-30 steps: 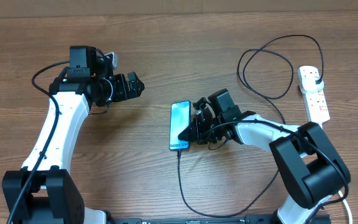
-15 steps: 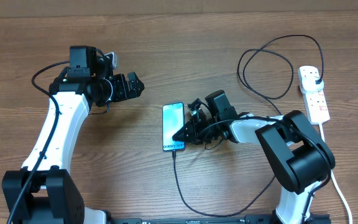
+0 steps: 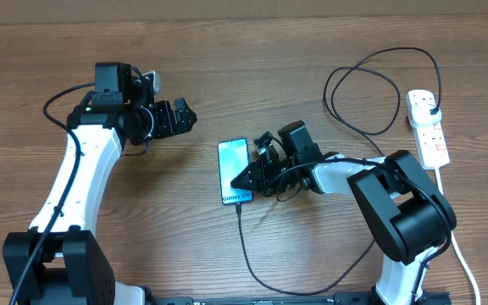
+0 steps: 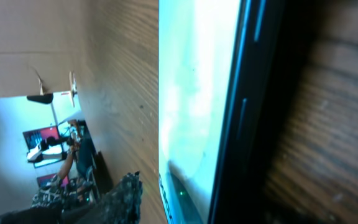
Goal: Plug charger to phone and switch on socket
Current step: 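Release the phone from the left gripper and lower it with right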
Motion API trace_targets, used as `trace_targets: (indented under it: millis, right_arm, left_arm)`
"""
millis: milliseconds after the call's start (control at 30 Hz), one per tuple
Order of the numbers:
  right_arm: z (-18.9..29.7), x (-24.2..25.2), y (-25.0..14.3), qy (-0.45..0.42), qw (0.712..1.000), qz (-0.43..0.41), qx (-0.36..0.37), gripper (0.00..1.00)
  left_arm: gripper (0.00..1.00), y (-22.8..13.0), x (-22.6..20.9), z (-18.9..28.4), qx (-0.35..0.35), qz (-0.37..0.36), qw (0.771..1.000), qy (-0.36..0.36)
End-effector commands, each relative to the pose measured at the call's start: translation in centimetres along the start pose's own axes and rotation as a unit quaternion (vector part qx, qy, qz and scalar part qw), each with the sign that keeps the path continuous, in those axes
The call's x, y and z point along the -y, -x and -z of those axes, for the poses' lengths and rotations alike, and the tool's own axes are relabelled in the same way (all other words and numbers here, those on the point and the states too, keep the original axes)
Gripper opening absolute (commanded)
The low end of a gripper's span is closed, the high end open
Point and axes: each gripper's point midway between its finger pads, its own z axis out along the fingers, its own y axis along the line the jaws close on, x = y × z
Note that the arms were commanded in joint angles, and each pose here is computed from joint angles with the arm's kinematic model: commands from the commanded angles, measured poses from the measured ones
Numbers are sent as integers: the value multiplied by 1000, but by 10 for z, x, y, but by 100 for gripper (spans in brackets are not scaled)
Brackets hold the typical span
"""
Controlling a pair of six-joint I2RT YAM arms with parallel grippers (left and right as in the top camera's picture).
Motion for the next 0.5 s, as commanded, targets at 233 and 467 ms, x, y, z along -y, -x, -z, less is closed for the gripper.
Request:
trace_targets:
  millis: [233, 467]
  right_arm:
    - [3, 69, 11, -151, 985, -46, 65, 57]
    - [7, 81, 17, -186, 976, -70, 92, 75]
  left_arm:
    - [100, 8, 2, 8, 16, -5, 1000, 1]
    - [100, 8, 2, 8, 16, -5, 1000, 1]
